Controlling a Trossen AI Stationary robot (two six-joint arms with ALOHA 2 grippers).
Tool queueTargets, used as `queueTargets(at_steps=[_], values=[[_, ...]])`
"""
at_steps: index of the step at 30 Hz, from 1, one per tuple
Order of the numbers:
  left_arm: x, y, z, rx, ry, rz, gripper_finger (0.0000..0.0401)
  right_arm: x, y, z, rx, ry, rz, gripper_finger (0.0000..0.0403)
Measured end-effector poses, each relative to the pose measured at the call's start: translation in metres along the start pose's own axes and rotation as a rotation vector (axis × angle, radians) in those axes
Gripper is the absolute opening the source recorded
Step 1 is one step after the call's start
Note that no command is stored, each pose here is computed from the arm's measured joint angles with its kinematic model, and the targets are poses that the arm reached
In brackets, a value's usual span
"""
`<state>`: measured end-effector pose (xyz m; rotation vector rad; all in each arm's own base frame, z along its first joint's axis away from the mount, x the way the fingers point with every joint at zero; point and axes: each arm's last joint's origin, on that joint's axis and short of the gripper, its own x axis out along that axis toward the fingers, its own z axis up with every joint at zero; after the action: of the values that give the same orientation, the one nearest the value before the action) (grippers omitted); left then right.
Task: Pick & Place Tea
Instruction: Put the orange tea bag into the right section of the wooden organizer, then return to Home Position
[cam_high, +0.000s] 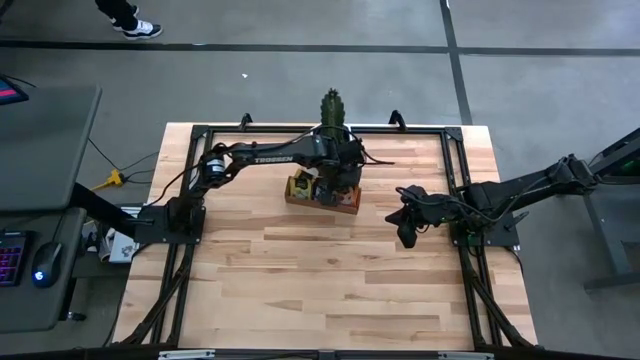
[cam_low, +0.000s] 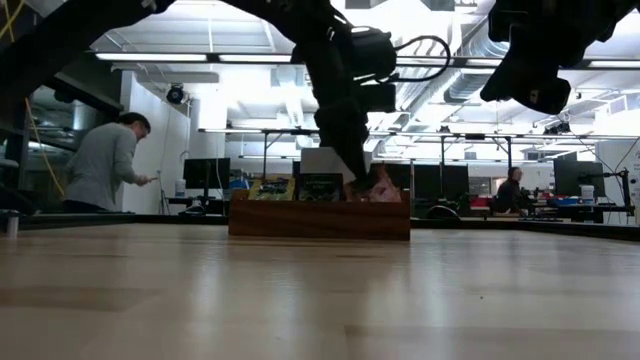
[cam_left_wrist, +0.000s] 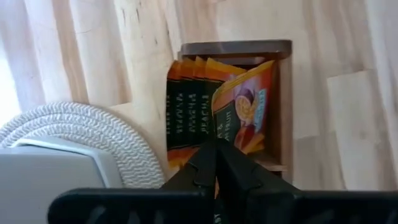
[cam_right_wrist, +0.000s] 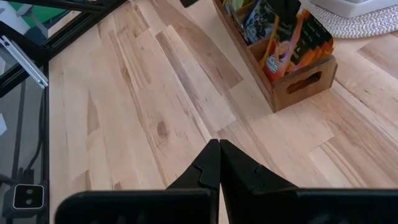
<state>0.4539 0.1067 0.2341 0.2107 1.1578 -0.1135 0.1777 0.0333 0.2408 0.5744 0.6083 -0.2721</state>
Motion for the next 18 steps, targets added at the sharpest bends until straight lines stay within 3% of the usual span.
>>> queueTargets(at_steps=[4,13,18], values=[[-0.002,0.001,0.002,0.008,-0.007,0.015,0.003,0.0,0.0,0.0,0.004,0.005,-0.005,0.0],[-0.028,0.005,0.014,0.039,-0.039,0.035,0.0138,0.0,-0.002,-0.002,0.017,0.022,-0.021,0.0],[-0.038,0.005,0.017,0.037,-0.048,0.055,0.0158,0.0,-0.002,-0.002,0.015,0.022,-0.023,0.0]])
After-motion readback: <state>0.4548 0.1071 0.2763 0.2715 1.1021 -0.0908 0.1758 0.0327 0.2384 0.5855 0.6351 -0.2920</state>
